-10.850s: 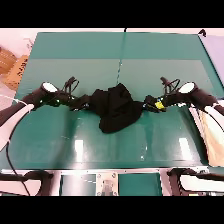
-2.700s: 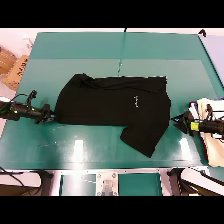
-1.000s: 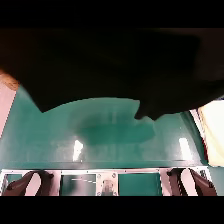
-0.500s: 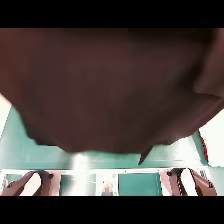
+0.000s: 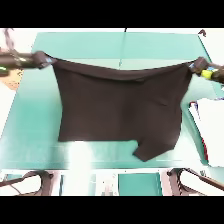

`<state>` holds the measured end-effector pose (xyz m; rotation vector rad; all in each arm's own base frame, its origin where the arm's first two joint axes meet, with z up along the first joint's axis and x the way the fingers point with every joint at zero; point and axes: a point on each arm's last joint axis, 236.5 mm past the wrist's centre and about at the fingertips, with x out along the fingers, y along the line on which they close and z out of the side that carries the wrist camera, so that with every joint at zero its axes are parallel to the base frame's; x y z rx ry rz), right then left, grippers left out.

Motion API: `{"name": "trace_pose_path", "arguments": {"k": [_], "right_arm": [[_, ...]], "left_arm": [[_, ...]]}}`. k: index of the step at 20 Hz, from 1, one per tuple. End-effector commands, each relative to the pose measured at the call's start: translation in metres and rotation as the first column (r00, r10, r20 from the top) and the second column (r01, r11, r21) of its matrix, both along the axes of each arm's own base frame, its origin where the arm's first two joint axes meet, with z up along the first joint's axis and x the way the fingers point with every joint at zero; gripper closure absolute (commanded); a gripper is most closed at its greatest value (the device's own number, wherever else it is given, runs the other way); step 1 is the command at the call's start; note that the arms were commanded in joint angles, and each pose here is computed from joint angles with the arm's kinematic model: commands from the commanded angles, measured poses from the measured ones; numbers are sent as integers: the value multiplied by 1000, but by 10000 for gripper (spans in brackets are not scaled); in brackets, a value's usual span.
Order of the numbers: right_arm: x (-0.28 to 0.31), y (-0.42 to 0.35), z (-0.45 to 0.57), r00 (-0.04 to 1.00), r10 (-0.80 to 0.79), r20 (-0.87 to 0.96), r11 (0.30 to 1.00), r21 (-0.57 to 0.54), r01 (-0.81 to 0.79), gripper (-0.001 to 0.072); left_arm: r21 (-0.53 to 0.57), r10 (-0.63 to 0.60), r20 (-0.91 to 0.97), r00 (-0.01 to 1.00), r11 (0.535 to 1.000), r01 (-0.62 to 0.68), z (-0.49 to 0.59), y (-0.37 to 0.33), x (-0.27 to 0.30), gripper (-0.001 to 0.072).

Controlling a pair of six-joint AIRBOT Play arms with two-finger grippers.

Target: Fold the shirts.

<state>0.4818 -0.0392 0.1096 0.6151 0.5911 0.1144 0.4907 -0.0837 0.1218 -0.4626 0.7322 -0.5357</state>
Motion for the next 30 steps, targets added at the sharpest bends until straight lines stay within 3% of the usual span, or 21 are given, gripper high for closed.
{"name": "trace_pose_path", "arguments": {"k": [1,5,11,14,18,23,30], "right_arm": [[44,-1,-78,993,-5,-118,998,64,13,691],[88,-4,-88,994,14,-108,990,140,1,691],[130,-16,-44,1000,5,4,992,124,-5,691],[134,-20,-39,1000,-3,19,994,112,1,691],[108,-10,-87,983,92,-158,992,95,-77,692],[55,-40,-146,904,122,-409,986,-57,-159,692],[34,-46,-182,868,102,-486,986,-69,-155,692]], "left_arm": [[16,108,-72,992,994,-107,-81,-3,38,684],[31,196,-35,980,980,-195,-92,10,65,684],[29,272,116,955,960,-277,-40,28,98,684],[57,255,98,962,964,-261,-53,28,97,684],[111,177,-69,982,979,-168,-108,17,75,684],[225,88,-225,970,974,-36,-151,18,38,684],[221,94,-337,937,975,-19,-187,14,13,684]]}}
